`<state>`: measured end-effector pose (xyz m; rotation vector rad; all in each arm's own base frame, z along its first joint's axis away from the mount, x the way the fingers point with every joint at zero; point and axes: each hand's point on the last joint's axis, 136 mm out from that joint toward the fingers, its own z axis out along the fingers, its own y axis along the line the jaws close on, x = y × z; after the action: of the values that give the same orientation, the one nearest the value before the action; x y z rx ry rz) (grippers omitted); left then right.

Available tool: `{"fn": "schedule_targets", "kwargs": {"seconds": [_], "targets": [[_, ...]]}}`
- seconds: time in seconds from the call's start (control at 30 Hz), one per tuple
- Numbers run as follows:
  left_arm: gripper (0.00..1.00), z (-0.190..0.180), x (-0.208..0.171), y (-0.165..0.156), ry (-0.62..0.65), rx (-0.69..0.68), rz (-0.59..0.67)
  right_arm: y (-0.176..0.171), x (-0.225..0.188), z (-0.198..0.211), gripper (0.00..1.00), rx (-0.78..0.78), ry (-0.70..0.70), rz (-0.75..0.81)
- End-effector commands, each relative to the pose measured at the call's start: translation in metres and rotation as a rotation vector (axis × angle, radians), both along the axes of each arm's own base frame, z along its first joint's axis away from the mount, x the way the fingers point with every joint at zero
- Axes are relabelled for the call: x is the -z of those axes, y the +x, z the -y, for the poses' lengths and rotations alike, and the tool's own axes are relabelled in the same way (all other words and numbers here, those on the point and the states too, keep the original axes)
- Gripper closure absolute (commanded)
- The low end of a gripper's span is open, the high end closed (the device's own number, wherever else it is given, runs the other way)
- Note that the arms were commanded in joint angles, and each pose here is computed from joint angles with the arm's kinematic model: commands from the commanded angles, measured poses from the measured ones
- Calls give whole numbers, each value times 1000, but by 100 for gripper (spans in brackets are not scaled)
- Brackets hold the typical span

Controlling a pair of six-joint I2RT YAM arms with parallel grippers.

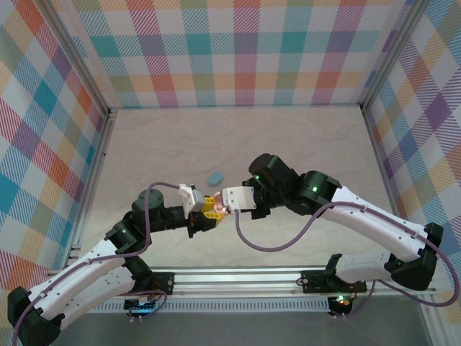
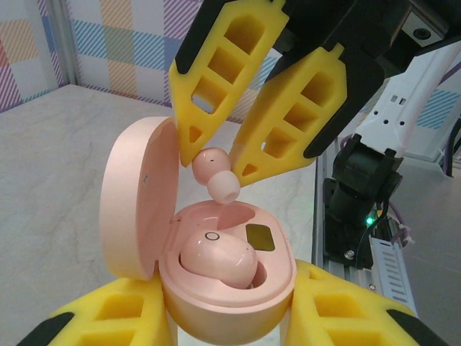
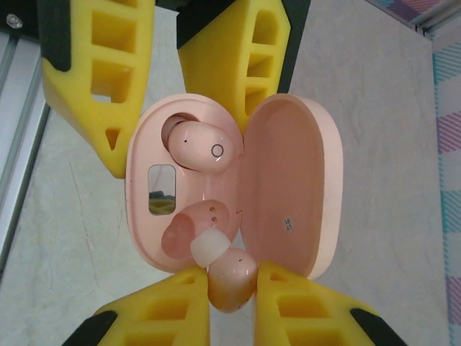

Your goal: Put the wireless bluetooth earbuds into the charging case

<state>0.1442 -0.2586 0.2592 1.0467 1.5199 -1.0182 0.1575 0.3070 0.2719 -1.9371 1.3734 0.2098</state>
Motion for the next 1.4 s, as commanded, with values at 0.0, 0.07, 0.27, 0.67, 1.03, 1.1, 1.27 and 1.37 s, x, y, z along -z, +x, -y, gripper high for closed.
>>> {"fn": "schedule_targets", "kwargs": {"seconds": [0.0, 0.07, 0.27, 0.67, 1.03, 1.1, 1.27, 1.37], "targets": [[77, 3, -15, -10, -30, 51, 5, -4, -2, 3, 81, -95, -29, 101], [77, 3, -15, -10, -29, 52, 3, -6, 2, 4, 81, -131, -52, 136], [77, 3, -15, -10, -31, 52, -1, -5, 8, 3, 81, -199, -98, 240], [77, 3, -14, -11, -36, 53, -11, -6, 18, -7, 81, -305, -160, 420], [77, 4, -15, -12, -44, 65, -17, -13, 23, -17, 78, -442, -194, 565], [77, 4, -16, -12, -45, 66, -15, -15, 23, -19, 78, -467, -195, 589], [77, 6, -16, -11, -54, 68, -11, -18, 21, -21, 77, -505, -190, 631], [77, 8, -17, -9, -62, 69, -12, -19, 19, -22, 75, -525, -188, 661]]}}
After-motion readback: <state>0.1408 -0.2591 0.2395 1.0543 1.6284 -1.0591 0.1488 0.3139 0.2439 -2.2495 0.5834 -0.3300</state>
